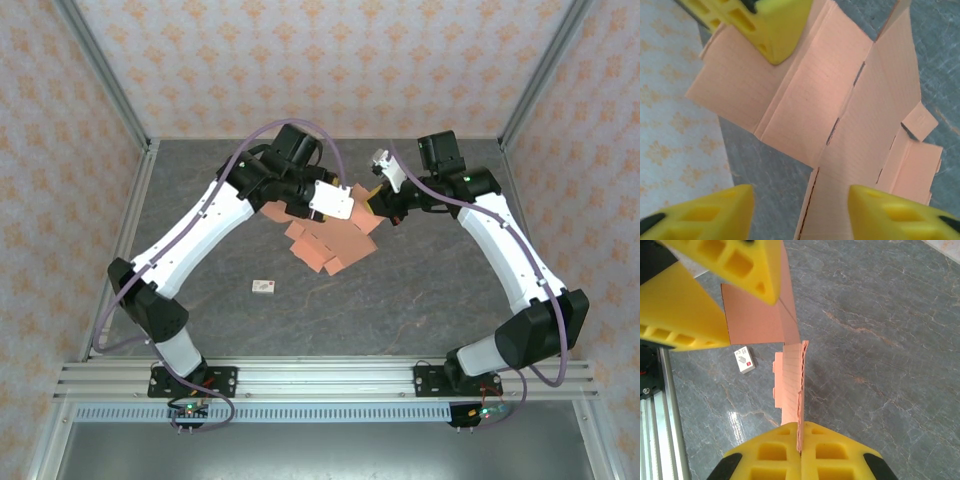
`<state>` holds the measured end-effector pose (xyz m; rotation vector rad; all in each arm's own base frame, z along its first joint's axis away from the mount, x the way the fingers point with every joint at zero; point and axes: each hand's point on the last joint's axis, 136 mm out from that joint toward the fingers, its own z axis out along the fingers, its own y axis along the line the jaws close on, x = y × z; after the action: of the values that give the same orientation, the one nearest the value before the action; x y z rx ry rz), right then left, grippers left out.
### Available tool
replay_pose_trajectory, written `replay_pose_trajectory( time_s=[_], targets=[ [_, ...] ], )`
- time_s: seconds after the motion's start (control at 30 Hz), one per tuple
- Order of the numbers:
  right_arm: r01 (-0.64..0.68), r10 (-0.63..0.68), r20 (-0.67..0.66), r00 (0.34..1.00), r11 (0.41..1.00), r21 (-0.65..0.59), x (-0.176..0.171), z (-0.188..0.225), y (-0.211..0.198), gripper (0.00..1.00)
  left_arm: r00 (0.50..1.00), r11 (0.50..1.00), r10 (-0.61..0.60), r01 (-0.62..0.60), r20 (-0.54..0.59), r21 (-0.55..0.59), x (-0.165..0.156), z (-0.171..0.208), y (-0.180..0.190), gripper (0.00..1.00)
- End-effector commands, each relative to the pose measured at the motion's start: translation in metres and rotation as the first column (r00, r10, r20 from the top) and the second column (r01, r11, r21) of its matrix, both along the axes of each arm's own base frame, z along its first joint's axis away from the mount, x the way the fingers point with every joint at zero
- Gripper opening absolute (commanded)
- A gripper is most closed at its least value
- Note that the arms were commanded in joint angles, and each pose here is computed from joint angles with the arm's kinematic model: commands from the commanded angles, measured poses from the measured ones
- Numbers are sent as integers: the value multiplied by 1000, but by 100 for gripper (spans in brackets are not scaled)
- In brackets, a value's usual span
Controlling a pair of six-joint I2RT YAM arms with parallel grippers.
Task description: Fold the paper box
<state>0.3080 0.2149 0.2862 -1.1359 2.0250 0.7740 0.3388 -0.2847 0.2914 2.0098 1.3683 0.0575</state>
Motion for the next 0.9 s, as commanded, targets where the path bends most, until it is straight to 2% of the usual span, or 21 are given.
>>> replay_pose_trajectory(
  time_s=[0.0,0.13,0.27,0.33,0.37,0.4,0.47,0.53,0.6,0.73,0.87],
  targets=[
    [-33,32,42,999,999,32,-7,13,3,0,1000,999,-4,4,-8,35,-2,3,3,39],
    [-27,26,46,999,999,37,-5,14,4,0,999,999,18,-17,-27,39,2,0,1,28],
    [-6,2,73,997,999,50,-2,20,3,0,998,998,57,-56,-33,38,5,0,3,3],
    [28,-33,90,995,998,59,2,25,2,0,996,996,79,-78,-35,30,5,3,4,0],
    [55,-61,101,993,996,65,5,29,0,5,995,995,96,-95,-35,19,5,6,5,0],
    [90,-97,104,990,993,72,9,32,-2,15,992,992,123,-123,-37,-5,6,11,5,0],
    [159,-170,117,979,983,92,14,43,-8,35,983,983,176,-179,-50,-47,8,19,9,0],
    [235,-253,140,957,963,133,18,60,-16,60,969,965,237,-243,-74,-102,10,30,14,0],
    [301,-335,165,928,932,205,17,83,-27,73,945,931,304,-321,-120,-171,11,43,21,0],
    [350,-440,215,872,867,355,2,126,-49,81,890,842,362,-439,-276,-313,5,65,31,0],
    [323,-452,242,859,843,430,-11,134,-59,83,804,696,370,-572,-466,-434,1,75,45,0]
  ],
)
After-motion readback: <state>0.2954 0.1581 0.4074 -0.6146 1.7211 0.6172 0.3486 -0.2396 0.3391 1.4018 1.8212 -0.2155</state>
